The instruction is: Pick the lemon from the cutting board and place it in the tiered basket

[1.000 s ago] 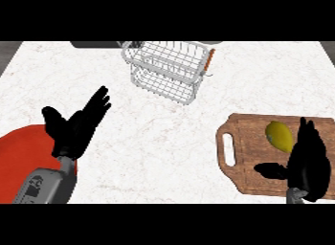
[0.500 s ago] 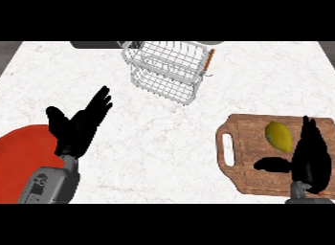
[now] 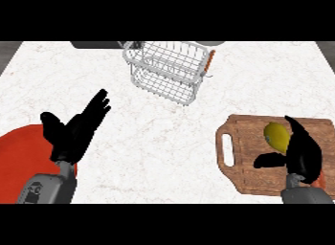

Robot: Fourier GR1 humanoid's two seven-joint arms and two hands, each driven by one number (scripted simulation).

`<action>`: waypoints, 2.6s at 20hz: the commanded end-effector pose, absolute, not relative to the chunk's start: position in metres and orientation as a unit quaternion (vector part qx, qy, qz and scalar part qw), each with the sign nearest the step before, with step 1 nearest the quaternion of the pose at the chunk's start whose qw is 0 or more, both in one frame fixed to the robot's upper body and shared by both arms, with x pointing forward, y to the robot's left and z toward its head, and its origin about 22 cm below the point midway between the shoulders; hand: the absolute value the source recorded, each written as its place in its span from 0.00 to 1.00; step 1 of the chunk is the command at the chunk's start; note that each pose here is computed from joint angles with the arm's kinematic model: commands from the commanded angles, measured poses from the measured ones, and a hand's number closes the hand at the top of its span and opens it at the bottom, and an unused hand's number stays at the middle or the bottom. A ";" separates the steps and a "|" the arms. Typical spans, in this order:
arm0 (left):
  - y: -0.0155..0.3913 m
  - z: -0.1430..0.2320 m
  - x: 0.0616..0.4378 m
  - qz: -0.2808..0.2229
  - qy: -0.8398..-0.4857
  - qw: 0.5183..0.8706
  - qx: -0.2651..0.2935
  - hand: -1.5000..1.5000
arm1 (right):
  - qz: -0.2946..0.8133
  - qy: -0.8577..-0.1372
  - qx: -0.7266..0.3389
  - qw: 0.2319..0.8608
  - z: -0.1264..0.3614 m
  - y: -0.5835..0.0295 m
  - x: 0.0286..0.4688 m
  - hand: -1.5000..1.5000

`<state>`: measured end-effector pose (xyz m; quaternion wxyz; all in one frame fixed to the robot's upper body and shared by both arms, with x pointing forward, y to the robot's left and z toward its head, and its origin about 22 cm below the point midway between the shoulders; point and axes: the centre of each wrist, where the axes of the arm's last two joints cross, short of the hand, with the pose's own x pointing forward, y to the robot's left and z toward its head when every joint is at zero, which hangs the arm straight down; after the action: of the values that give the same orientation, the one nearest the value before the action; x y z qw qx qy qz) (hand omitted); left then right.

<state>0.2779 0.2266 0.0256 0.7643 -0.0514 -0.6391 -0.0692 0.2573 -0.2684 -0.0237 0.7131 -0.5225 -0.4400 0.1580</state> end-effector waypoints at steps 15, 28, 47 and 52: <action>0.225 0.023 0.288 -0.060 -0.638 0.767 -0.042 0.50 | 0.156 -0.499 -0.520 0.676 -0.044 -0.206 0.240 1.00; 0.227 0.018 0.279 -0.068 -0.627 0.775 -0.048 0.50 | 0.101 -0.448 -0.478 0.749 0.051 -0.079 0.196 1.00; 0.222 0.021 0.281 -0.073 -0.632 0.770 -0.046 0.50 | 0.073 -0.562 -0.592 0.573 0.186 -0.062 0.187 1.00; 0.222 0.027 0.285 -0.079 -0.637 0.764 -0.056 0.50 | 0.085 -0.543 -0.600 0.581 0.201 -0.060 0.211 1.00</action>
<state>0.2816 0.2233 0.0238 0.7663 -0.0533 -0.6357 -0.0762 0.2010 -0.0676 0.1828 0.5145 -0.5679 -0.6325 0.1125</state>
